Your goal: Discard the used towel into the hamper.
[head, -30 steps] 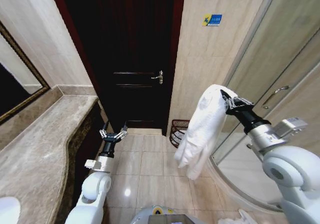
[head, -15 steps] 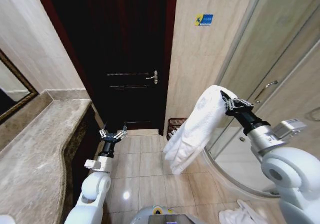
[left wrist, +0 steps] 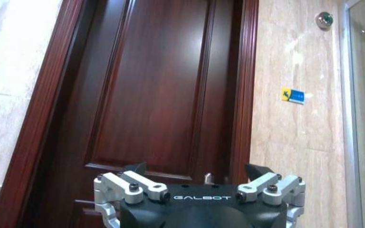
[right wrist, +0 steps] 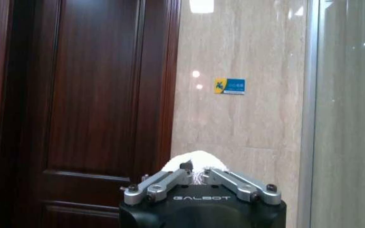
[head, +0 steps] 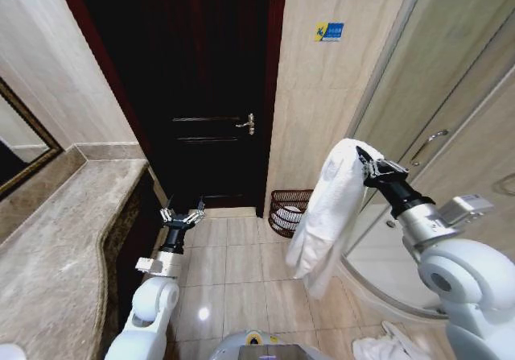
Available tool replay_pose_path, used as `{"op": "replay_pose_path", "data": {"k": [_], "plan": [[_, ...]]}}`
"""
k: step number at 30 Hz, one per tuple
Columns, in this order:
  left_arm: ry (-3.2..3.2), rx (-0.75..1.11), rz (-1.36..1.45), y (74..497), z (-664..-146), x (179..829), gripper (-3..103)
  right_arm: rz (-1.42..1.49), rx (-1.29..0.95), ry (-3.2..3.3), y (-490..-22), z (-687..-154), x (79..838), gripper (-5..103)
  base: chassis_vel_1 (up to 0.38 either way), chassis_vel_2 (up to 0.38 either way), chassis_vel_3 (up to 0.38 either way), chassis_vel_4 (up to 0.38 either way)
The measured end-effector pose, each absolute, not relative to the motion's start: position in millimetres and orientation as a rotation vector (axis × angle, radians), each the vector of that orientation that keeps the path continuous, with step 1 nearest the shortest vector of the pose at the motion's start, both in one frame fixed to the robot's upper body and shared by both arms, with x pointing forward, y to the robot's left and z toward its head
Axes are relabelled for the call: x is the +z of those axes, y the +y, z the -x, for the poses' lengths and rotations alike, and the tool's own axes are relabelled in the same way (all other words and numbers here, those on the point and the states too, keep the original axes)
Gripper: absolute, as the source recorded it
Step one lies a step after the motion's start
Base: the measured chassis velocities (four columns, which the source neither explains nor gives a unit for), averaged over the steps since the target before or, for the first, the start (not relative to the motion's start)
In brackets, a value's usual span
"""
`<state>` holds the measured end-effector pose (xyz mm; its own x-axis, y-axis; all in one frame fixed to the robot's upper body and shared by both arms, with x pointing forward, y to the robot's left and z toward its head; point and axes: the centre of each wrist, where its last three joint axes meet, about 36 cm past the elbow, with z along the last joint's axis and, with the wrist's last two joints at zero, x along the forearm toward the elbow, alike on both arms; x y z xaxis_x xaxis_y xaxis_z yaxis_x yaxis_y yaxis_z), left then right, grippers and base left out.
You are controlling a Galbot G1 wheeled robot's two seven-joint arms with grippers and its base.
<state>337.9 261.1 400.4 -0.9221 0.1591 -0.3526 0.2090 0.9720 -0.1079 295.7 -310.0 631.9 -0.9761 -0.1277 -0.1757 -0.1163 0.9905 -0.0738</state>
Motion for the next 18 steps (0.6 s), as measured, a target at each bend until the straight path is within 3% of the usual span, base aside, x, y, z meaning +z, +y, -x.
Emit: {"op": "replay_pose_path", "data": {"k": [18], "plan": [[2.770,-0.198,-0.280,260.4,-338.1,403.3,100,0.157,-0.095,2.935,-312.1,-295.6,635.2,2,-0.062,0.066,0.069,-0.063]]}}
